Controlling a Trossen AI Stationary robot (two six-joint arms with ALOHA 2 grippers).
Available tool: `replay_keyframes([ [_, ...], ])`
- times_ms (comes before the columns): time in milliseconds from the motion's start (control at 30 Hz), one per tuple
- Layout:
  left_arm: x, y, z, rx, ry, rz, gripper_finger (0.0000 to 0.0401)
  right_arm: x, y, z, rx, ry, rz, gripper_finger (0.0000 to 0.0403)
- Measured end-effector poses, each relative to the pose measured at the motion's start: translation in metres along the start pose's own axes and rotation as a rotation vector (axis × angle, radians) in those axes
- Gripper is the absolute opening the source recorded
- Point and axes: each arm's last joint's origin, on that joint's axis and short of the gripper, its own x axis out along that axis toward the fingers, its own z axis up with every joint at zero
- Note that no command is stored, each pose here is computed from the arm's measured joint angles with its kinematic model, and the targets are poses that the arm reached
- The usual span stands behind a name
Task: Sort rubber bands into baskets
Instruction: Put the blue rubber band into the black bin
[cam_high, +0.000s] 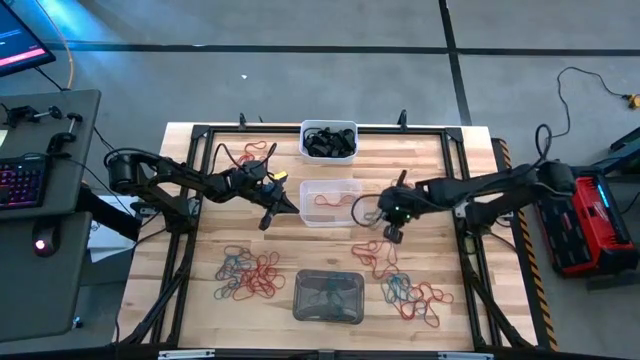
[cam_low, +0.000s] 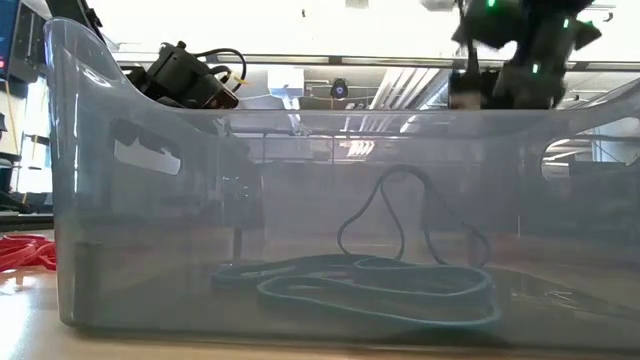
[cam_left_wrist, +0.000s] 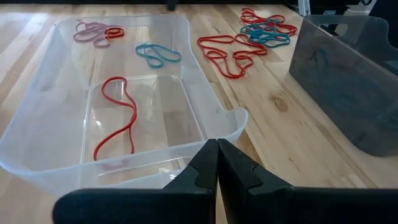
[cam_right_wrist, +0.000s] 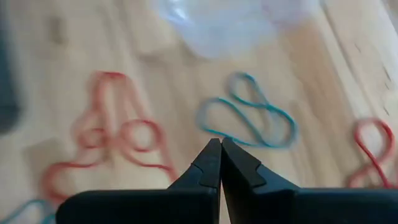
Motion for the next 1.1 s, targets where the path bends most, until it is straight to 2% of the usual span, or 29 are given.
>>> replay_keyframes([
  [200, 0.0, 0.0, 0.0, 0.0, 0.0, 0.005, 0.0, 0.018, -0.03, -0.006, 0.112, 0.048, -0.092, 0.0014],
  [500, 0.0, 0.0, 0.0, -0.008, 0.0, 0.008, 0.0, 0.043, -0.04, 0.002, 0.096, 0.052, -0.109, 0.0144],
  [633, 0.0, 0.0, 0.0, -0.01, 0.0, 0.008, 0.0, 0.054, -0.043, 0.002, 0.081, 0.075, -0.136, 0.0168],
  [733, 0.0, 0.0, 0.0, -0.015, 0.0, 0.007, 0.0, 0.059, -0.044, 0.001, 0.072, 0.086, -0.169, 0.0157],
  [800, 0.0, 0.0, 0.0, -0.015, 0.0, 0.007, 0.0, 0.061, -0.044, 0.002, 0.047, 0.094, -0.164, 0.0134],
  [967, 0.0, 0.0, 0.0, -0.015, 0.0, 0.007, 0.0, 0.062, -0.042, 0.003, 0.008, 0.109, -0.111, 0.0025],
  [1000, 0.0, 0.0, 0.0, -0.015, 0.0, 0.007, 0.0, 0.062, -0.042, 0.004, -0.003, 0.113, -0.103, 0.0013],
  [1100, 0.0, 0.0, 0.0, -0.023, 0.0, 0.007, 0.0, 0.058, -0.037, 0.01, -0.017, 0.134, -0.068, 0.0012],
])
